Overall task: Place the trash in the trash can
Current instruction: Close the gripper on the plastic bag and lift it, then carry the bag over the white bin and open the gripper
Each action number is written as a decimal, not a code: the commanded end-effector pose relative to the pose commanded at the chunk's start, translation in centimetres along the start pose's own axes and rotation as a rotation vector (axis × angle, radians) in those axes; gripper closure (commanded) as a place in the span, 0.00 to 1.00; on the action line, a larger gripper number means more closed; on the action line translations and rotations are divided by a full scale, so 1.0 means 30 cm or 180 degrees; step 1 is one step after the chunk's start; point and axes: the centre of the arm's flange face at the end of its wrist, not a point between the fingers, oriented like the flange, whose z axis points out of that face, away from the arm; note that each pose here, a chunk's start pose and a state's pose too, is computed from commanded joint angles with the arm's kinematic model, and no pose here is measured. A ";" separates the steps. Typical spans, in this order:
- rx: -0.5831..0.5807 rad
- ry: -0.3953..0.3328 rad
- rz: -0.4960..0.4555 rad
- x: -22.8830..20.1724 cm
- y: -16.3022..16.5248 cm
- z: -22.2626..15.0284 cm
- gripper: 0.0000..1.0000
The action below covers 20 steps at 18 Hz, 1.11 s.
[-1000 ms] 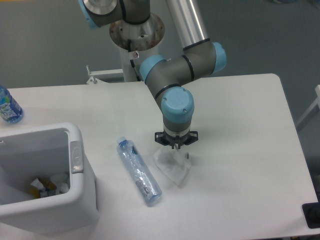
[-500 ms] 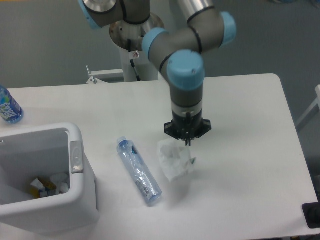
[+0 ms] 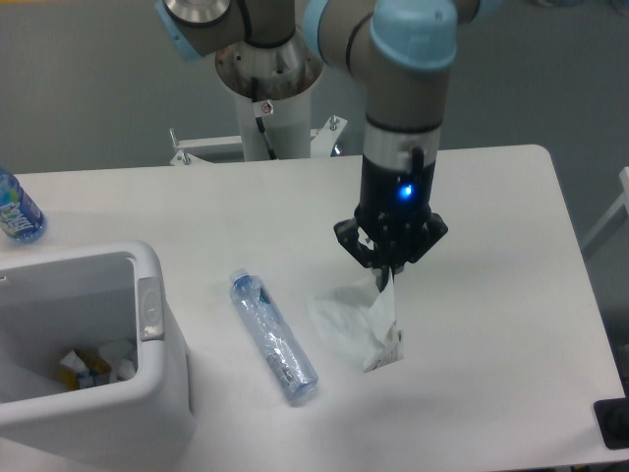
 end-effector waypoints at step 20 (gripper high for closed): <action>-0.0311 0.0709 0.0734 0.785 0.234 0.078 0.00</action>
